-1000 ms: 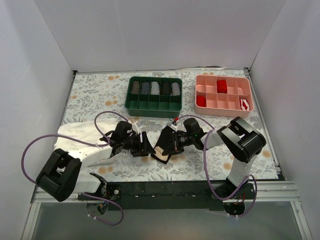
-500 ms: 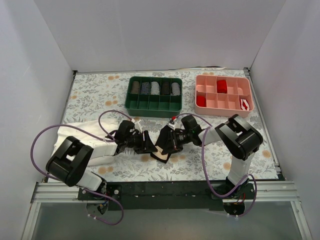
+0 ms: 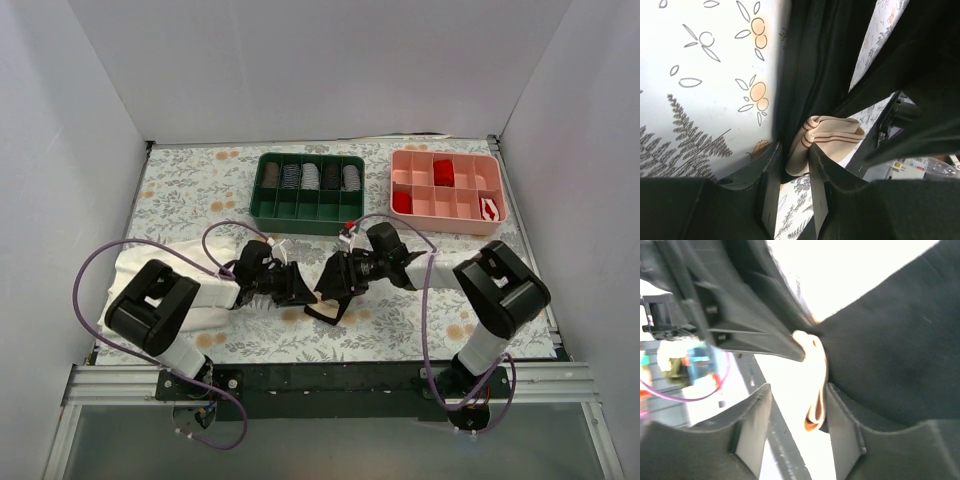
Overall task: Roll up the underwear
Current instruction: Roll the underwear to the center of the board.
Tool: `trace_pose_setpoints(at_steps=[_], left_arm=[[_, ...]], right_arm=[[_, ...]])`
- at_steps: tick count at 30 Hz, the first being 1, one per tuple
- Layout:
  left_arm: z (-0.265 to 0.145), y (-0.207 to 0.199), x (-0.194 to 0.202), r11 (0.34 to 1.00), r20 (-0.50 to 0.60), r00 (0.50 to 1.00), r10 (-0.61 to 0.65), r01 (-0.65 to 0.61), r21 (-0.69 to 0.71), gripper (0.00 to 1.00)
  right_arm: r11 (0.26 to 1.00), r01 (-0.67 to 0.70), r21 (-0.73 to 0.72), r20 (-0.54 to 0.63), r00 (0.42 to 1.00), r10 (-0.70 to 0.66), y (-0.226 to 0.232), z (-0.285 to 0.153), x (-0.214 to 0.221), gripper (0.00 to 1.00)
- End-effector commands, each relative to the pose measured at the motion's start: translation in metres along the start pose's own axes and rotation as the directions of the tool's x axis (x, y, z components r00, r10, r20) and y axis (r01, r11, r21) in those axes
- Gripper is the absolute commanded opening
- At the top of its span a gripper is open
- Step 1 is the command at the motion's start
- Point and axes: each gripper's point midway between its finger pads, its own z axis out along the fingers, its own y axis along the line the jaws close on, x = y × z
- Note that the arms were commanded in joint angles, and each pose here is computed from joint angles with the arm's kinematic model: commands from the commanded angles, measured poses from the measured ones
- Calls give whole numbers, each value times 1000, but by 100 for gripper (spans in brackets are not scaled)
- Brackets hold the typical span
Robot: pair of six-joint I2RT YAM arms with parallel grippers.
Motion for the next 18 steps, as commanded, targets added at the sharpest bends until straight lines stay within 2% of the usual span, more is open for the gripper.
trace_pose_setpoints(at_steps=[1,4,5,7,8,10,11,13,15,16,18], left_arm=[[0,61,40,971,-94,991,-90,67,-231,27],[1,61,40,969,-110,990,-92,64,-238,26],[2,59,37,970,-112,990,-87,58,-237,26],[2,58,38,967,-124,988,-95,63,-246,26],[2,57,37,967,-131,987,-97,63,-247,26],[3,54,33,965,-144,985,-100,61,-255,26],[2,55,35,959,-161,980,-115,67,-274,26],[2,54,34,954,-180,975,-130,73,-291,26],[2,54,33,948,-197,969,-148,82,-308,26],[3,53,33,947,-205,967,-152,83,-311,26],[2,56,37,939,-230,958,-170,87,-332,26]], right_arm=[[973,194,126,78,976,-204,8,-16,-14,59],[920,222,323,70,964,-257,-11,-27,-10,61],[866,246,436,71,950,-305,-26,-35,-14,61],[798,330,505,25,918,-396,-21,-38,-5,61],[739,355,572,15,896,-443,-24,-43,-9,61],[655,475,587,-54,831,-554,-10,-38,2,61],[598,477,644,-56,808,-586,-12,-43,-3,61],[524,535,663,-83,748,-658,0,-44,1,61],[481,564,671,-92,707,-701,10,-45,1,61],[424,598,680,-126,665,-736,13,-45,2,61],[389,634,668,-156,631,-760,22,-41,2,62]])
